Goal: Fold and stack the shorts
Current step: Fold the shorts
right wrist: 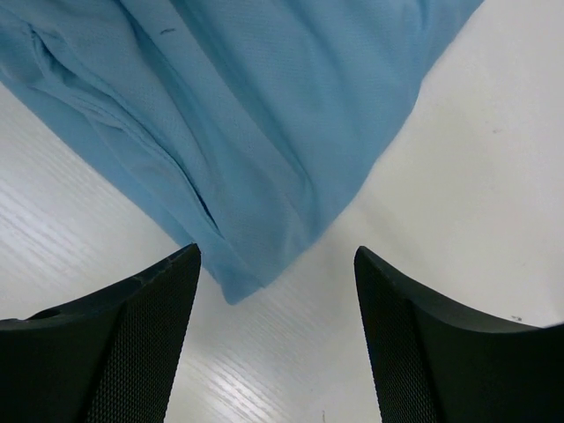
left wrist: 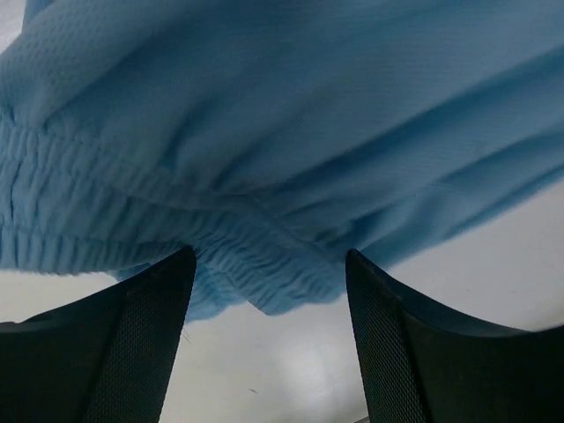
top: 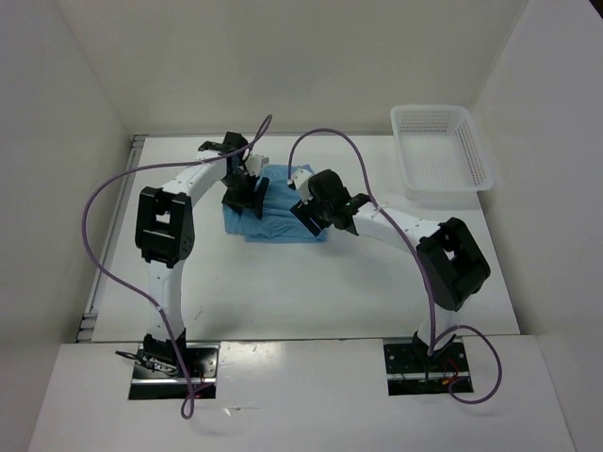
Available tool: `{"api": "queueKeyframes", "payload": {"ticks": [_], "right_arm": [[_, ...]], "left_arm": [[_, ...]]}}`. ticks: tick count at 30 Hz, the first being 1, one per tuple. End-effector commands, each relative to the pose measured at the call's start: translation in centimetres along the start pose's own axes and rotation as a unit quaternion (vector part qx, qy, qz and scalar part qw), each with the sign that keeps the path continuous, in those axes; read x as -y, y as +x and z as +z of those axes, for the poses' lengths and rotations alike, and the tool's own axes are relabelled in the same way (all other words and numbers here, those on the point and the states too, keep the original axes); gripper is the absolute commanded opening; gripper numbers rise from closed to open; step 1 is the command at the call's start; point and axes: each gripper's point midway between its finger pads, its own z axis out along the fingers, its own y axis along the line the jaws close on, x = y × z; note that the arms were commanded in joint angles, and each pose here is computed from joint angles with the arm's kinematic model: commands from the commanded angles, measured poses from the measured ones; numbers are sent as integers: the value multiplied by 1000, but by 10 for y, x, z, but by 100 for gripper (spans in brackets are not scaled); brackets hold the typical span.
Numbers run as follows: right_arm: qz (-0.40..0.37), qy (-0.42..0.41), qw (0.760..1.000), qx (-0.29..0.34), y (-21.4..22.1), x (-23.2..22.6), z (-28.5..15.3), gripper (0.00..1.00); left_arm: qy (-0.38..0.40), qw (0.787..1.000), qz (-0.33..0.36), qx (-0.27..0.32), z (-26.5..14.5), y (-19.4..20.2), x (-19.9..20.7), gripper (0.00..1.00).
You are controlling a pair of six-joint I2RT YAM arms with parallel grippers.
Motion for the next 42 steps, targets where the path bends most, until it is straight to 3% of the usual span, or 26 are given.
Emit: {"api": "queueKeyframes", "payload": {"ticks": [1,6,11,13,16,20,21,23,30,32,33,34,40,42], "right_arm": [[25,-30,999,20,-5,-9,3,76],[40,-51,998,-3,16,-23,10,72],[45,-57,997,-25,37,-31,26,65],[55,-68,996,-33,40,-37,32,63],[76,-72,994,-32,38,-40,34,54],[81,-73,993,-43,43,-42,36,29],[81,-74,993,-48,48,-43,36,16],[76,-83,992,-48,49,-46,29,3],[18,-123,989,-83,82,-59,-5,0],[-4,-142,986,-86,87,-67,-17,19],[-1,-167,982,-86,89,-76,-22,43],[1,-183,979,-90,91,-81,-28,51],[-1,-186,982,-30,50,-75,-47,89],[-4,-161,987,-12,32,-62,-53,93]], "left_arm": [[19,1000,-23,2,1,-3,-14,76],[23,999,-26,-26,14,11,-12,76],[3,998,-32,-48,26,29,-21,59],[3,998,-32,-49,24,31,-20,56],[8,998,-34,-55,26,37,-18,55],[3,997,-37,-66,28,51,-20,55],[3,997,-37,-69,24,56,-18,55],[10,997,-38,-69,21,60,-14,55],[55,995,-45,-74,2,85,10,59],[65,994,-46,-75,1,88,14,60],[65,994,-46,-75,1,88,14,62],[64,994,-45,-71,-2,86,14,64],[60,997,-29,-26,-15,54,14,74],[59,998,-25,-16,-20,46,15,89]]}}
